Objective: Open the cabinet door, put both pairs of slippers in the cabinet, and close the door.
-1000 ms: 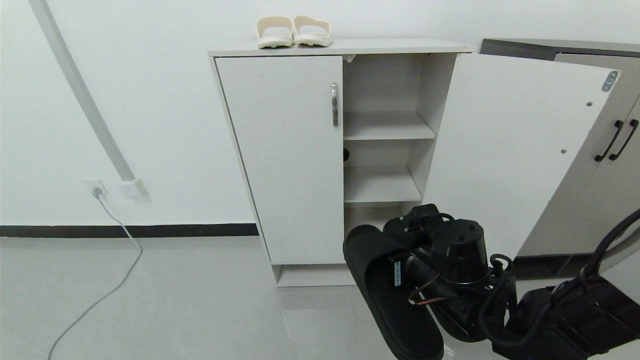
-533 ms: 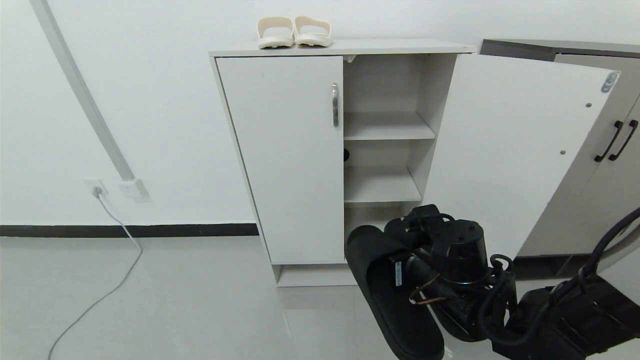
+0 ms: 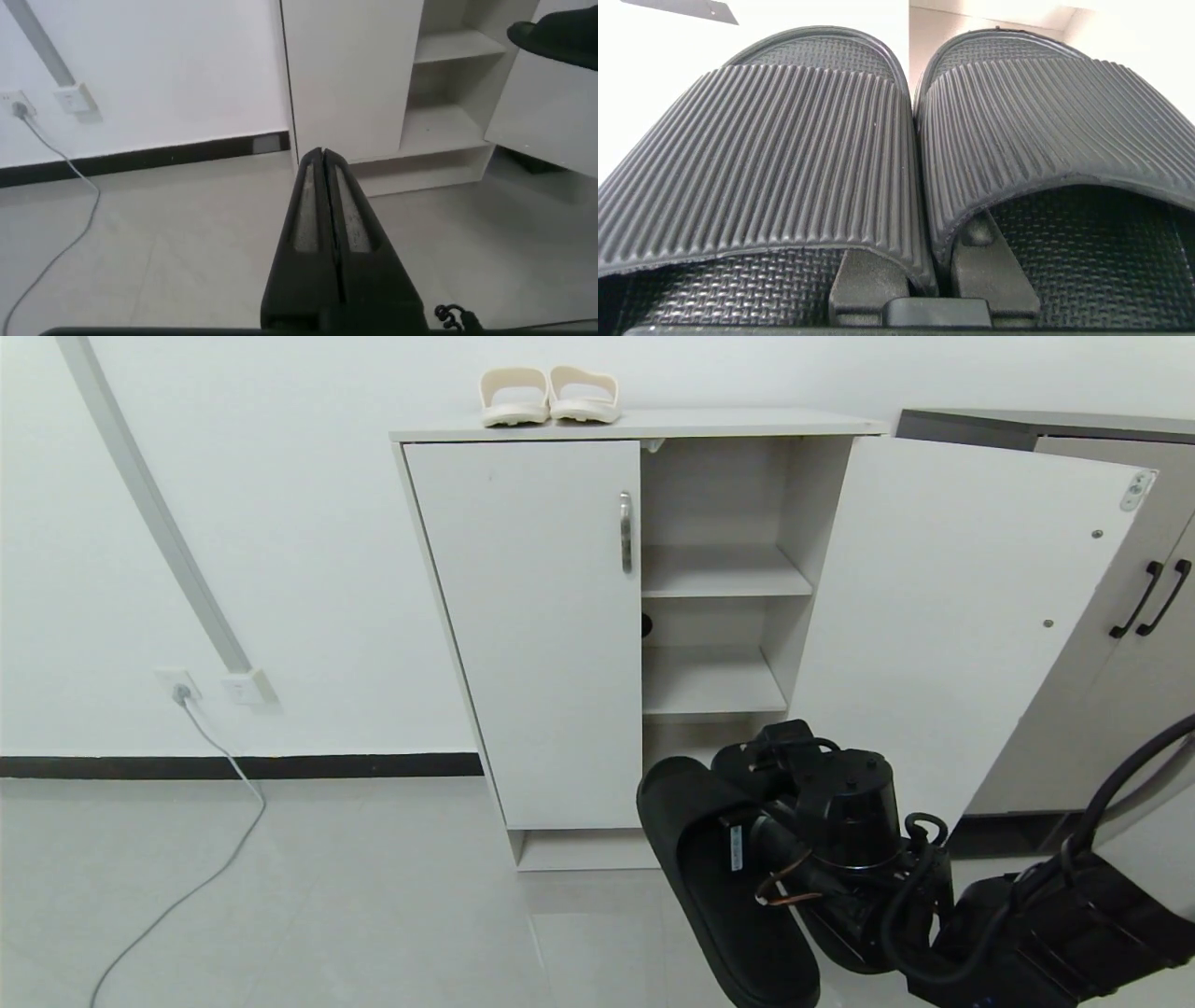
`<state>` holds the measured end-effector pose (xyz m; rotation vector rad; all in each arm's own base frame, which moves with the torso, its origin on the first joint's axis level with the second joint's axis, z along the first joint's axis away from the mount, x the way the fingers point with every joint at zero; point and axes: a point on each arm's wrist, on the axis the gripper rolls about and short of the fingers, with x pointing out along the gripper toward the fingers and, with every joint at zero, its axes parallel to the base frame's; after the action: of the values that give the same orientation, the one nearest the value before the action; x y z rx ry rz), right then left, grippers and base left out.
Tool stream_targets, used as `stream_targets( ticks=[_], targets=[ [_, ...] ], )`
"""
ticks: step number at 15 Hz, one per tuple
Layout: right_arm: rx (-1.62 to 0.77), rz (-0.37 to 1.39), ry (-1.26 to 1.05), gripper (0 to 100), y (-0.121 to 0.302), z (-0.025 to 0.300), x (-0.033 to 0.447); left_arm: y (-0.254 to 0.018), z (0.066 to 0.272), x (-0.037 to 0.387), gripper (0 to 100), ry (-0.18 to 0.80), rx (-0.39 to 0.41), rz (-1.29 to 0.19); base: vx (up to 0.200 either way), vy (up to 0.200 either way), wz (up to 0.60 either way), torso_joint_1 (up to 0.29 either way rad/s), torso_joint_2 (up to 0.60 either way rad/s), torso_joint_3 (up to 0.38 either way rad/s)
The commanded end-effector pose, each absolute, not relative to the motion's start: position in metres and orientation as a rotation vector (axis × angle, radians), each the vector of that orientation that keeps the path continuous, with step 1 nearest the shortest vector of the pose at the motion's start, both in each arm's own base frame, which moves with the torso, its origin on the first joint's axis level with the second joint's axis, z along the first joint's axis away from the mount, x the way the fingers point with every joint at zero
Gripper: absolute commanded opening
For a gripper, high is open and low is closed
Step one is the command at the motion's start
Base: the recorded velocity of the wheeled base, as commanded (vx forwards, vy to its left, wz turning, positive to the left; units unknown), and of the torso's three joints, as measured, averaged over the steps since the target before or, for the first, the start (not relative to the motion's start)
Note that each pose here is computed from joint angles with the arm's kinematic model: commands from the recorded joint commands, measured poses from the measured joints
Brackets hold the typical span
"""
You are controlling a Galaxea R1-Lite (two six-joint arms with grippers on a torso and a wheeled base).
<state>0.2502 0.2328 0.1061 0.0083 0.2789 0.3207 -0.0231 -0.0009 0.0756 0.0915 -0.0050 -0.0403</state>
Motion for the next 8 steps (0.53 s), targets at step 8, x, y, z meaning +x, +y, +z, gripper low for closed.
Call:
stream_targets(
  ticks=[8],
  targets=[
    [0.039, 0.03, 0.218, 0, 0.283, 0.113, 0.294, -0.001, 0.075, -0.023, 0, 0.001, 0.025, -0.028, 0.0, -0.025, 0.0, 0.0, 0.0, 0.0]
  ],
)
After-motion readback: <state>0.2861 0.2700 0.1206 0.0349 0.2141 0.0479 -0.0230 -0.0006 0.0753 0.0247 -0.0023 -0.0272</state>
